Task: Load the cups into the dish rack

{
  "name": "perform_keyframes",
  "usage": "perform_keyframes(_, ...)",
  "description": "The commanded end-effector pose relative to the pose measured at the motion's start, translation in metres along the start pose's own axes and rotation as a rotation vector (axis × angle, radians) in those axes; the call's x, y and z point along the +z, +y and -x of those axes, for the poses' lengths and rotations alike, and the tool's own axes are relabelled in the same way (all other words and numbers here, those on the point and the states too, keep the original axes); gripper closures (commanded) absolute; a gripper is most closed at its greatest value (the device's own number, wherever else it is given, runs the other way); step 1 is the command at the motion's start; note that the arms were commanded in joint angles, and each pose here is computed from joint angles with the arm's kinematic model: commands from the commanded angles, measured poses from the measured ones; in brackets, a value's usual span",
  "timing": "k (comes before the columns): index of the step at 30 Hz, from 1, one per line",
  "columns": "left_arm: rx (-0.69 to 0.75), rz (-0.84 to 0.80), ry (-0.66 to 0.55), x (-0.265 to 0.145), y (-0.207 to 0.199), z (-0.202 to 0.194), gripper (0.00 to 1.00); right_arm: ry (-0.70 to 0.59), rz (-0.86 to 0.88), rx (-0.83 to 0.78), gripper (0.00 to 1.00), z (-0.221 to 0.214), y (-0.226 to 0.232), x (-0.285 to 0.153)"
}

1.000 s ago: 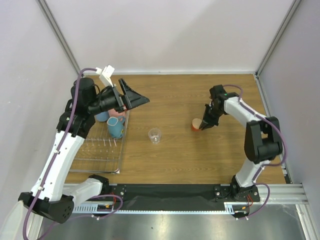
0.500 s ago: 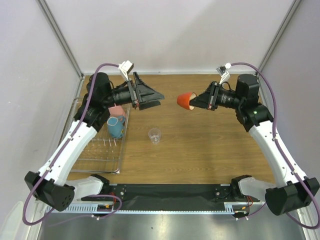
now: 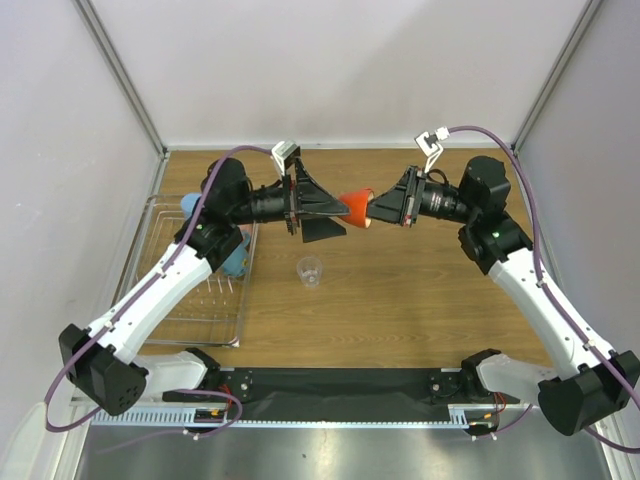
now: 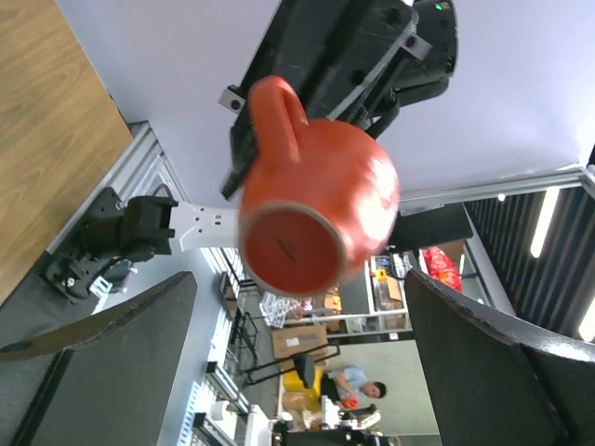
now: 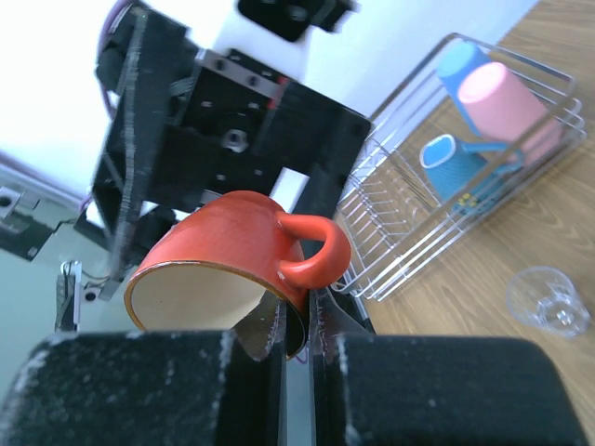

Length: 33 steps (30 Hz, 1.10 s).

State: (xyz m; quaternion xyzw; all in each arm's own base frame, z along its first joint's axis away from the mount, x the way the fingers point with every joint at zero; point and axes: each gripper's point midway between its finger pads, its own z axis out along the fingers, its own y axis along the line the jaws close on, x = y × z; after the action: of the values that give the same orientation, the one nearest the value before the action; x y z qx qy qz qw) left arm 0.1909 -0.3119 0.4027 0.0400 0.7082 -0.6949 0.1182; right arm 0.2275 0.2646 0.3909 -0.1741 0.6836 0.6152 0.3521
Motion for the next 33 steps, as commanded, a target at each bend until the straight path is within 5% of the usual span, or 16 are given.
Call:
perform_keyframes(1, -0.123, -0.017, 0.047, 0.002, -0.008, -0.010, 0.00, -0.037, 0.111, -0.123, 1.00, 0.012, 0.037, -0.001)
perform_keyframes(17, -0.172, -0.077, 0.094, 0.010, -0.021, -0.022, 0.01, 0.036, 0.151, -0.143, 1.00, -0.008, 0.038, 0.012)
perform_keyframes(30, -0.176, -0.101, 0.108, 0.014, -0.028, -0.021, 0.18, 0.078, 0.172, -0.175, 1.00, -0.014, 0.038, 0.013)
perform_keyframes(33, -0.169, -0.111, 0.110, 0.015, -0.031, -0.020, 0.28, 0.086, 0.155, -0.174, 1.00, -0.015, 0.033, 0.014)
